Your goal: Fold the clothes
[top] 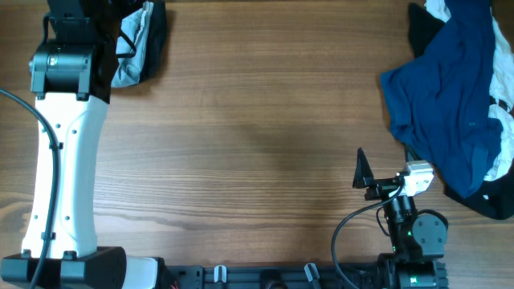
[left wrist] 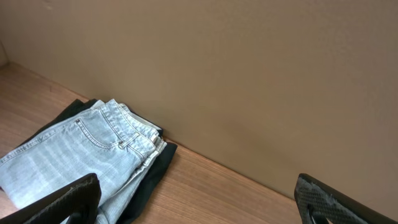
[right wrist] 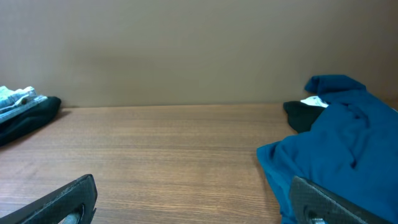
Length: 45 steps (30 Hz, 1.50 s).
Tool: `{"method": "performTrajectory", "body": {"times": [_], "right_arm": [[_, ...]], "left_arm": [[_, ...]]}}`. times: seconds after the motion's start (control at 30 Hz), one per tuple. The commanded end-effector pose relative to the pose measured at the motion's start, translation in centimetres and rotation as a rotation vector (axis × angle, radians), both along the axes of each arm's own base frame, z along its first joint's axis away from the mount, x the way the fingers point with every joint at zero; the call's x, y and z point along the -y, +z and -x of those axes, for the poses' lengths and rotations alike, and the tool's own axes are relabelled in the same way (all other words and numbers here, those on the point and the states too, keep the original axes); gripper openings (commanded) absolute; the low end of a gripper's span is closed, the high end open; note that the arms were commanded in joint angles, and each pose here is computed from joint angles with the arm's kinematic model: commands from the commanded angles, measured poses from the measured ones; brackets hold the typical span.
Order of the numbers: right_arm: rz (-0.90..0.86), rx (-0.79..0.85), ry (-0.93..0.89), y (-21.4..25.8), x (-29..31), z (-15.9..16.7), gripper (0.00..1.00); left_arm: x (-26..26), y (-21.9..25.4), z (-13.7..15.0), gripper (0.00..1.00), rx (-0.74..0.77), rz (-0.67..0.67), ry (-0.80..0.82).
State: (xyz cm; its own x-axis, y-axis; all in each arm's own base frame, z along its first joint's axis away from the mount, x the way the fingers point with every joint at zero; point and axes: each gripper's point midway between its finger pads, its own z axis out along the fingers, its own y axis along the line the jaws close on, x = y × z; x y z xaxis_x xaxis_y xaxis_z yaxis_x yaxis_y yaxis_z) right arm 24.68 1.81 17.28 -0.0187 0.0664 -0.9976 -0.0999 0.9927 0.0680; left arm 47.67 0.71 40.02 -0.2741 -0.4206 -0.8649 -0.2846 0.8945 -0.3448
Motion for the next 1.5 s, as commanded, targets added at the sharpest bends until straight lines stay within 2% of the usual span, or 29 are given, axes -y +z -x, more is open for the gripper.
{"method": "performTrajectory", "body": {"times": [0.0, 0.43, 0.73, 0.9, 0.97, 1.03, 1.2, 1.37, 1.47], "right_arm": [[-0.012, 0.011, -0.025, 0.2, 0.5, 0.0, 1.0], [-0.012, 0.011, -0.025, 0.2, 0.5, 0.0, 1.0], [-0.012, 0.011, -0.025, 0.2, 0.5, 0.0, 0.99], [-0.012, 0.011, -0.025, 0.2, 0.5, 0.0, 1.0], [-0.012, 0.011, -0.025, 0.2, 0.5, 0.0, 0.99], [-0.012, 0.011, -0.025, 0.2, 0.5, 0.0, 1.0], [-0.012, 0.011, -0.025, 0.2, 0.5, 0.0, 1.0], [-0.012, 0.011, -0.025, 0.2, 0.5, 0.0, 1.0], [-0.012, 0.011, -0.025, 0.2, 0.5, 0.0, 1.0]], "left_arm": [[0.2, -0.3, -0.2, 1.0, -0.007, -0.017, -0.014], [0.2, -0.4, -0.1, 1.0, -0.015, -0.018, -0.013], [1.9, -6.4, 2.6, 1.0, -0.238, -0.014, -0.083], [3.3, -10.3, 4.7, 1.0, -0.215, -0.017, -0.194], [4.1, -11.3, 5.9, 1.0, -0.168, -0.026, -0.282], [4.4, -13.1, 8.4, 1.0, -0.118, -0.028, -0.363], [3.1, -16.7, 14.6, 1.0, -0.05, -0.007, -0.355], [2.4, -18.1, 19.4, 1.0, 0.064, -0.033, -0.325], [2.4, -19.0, 21.1, 1.0, 0.147, -0.055, -0.316]]}}
